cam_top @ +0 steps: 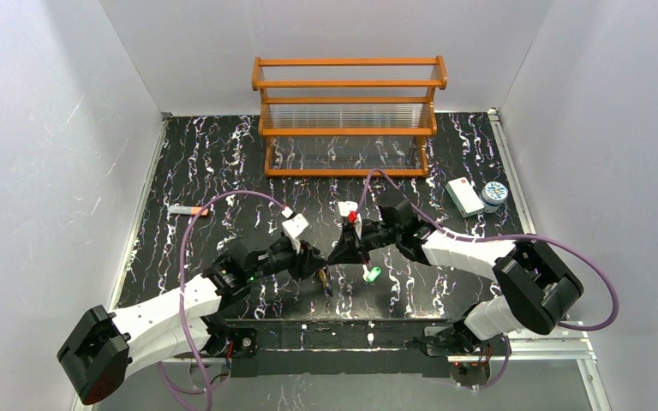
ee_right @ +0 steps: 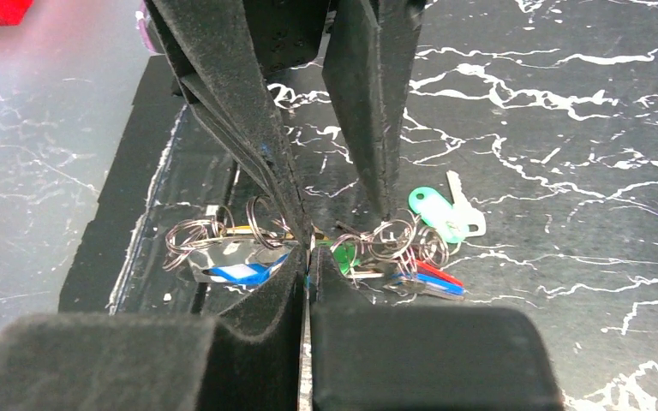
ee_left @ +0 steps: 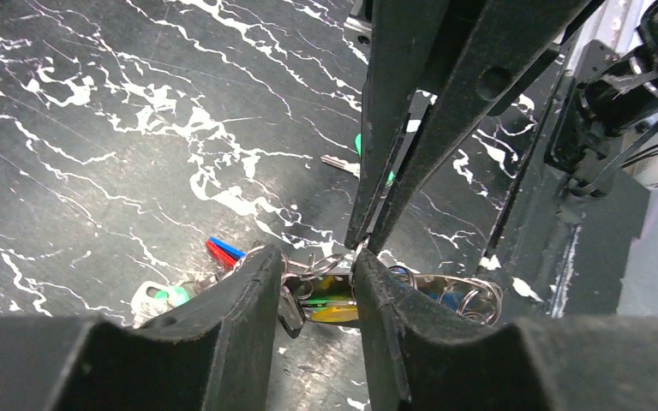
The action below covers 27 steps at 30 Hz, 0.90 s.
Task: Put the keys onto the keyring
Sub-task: Adjust the keyring.
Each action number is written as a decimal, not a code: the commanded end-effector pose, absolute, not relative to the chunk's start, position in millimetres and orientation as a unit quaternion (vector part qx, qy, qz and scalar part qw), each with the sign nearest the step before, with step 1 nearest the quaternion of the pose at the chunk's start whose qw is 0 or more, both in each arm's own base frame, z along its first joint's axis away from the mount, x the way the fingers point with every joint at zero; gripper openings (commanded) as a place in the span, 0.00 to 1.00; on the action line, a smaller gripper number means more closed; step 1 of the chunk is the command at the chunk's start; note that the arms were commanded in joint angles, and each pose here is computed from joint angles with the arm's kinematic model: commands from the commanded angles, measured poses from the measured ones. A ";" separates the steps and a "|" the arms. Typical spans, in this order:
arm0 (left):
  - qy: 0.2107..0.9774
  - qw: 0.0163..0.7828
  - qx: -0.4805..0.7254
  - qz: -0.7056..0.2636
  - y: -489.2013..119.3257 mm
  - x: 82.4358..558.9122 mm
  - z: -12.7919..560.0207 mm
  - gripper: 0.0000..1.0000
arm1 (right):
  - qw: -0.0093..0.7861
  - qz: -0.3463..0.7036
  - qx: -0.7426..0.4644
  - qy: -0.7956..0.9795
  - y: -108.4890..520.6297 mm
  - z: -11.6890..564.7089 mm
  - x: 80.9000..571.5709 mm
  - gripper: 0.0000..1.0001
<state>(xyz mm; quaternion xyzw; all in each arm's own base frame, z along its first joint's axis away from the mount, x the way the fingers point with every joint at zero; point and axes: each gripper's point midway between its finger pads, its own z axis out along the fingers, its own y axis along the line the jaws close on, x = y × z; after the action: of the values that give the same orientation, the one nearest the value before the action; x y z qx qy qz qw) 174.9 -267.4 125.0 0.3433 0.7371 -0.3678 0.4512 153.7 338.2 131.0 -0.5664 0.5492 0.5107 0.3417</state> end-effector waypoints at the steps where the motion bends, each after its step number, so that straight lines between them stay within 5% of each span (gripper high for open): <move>1: 0.739 0.428 0.341 -0.393 -263.9 154.4 115.4 0.38 | 0.370 0.509 -0.561 0.537 337.8 145.1 153.0 0.01; 27: 0.617 0.509 0.361 -0.479 -272.2 111.7 126.2 0.29 | 0.327 0.582 -0.474 0.574 313.0 125.1 107.3 0.01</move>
<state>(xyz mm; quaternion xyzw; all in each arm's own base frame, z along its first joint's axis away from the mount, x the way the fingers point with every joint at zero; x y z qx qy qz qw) 115.8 -268.8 110.7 0.3527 0.6614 -0.4637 0.4724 103.6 307.1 109.7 -0.4843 0.5961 0.5684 0.2952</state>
